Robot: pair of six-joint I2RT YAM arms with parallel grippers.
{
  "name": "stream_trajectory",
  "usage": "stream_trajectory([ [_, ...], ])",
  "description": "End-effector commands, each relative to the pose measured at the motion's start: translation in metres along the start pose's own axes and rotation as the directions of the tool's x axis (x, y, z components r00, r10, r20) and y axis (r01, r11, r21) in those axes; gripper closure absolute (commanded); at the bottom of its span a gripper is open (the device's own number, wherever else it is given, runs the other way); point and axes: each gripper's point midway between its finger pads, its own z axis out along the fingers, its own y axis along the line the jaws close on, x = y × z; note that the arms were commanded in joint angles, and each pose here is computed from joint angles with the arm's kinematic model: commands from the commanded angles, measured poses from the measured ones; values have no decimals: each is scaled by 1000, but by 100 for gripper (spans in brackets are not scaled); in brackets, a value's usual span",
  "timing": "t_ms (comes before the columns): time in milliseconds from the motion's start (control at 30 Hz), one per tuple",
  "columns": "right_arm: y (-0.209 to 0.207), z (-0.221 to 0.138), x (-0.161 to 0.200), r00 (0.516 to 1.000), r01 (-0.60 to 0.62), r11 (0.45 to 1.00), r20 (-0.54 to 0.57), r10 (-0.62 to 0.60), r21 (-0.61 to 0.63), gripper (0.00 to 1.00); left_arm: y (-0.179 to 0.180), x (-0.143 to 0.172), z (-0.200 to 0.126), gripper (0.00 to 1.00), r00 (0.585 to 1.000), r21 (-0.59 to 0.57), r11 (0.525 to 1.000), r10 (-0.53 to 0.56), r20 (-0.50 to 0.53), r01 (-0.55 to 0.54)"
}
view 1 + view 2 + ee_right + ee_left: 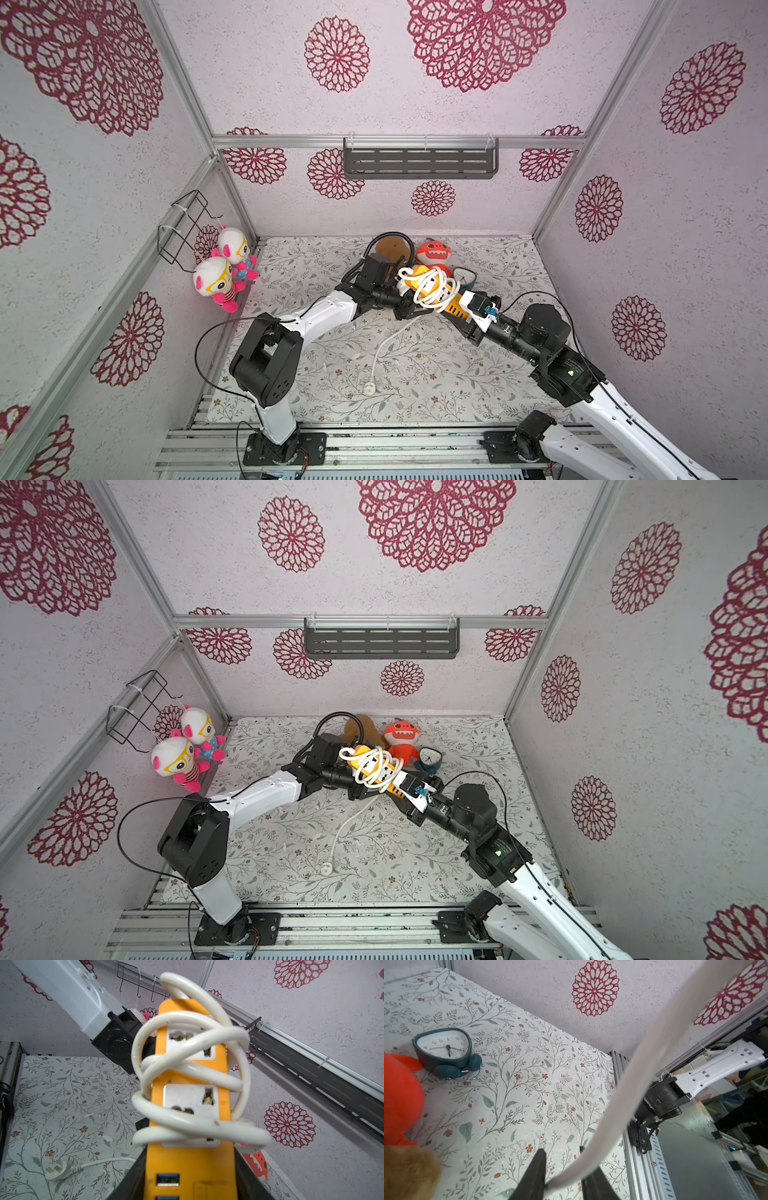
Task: Wrap the cord around the power strip
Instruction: Wrap the power cord around the power strip.
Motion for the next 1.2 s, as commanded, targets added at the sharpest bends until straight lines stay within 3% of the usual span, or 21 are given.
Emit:
stream_trajectory([
  [0,-21,-11,-47,992,35,996,119,-45,80,100,7,-18,8,61,990,-31,1000,10,142,-5],
  [233,-31,-12,-50,996,27,994,87,-37,110,100,27,19,38,54,988,-50,996,-68,136,75],
  [433,-44,-17,-51,998,21,987,62,-31,158,100,39,45,42,58,982,-118,985,-105,154,124],
  [633,-63,-24,-46,1000,-4,978,12,1,210,100,32,51,35,92,978,-111,982,-137,156,155],
  [733,-83,-33,-35,998,-32,957,-40,46,288,100,26,44,23,100,983,-152,980,-107,151,130],
  [867,-115,-54,-18,988,-46,901,-111,104,431,100,-3,56,15,100,1000,-203,979,-2,-26,-4],
  [1000,-127,-63,-3,977,-45,883,-166,138,467,100,-16,58,1,100,994,-238,970,34,-103,-58],
  [1167,-133,-60,30,942,-49,875,-270,201,481,100,-53,33,-15,100,975,-206,960,159,-153,-189],
])
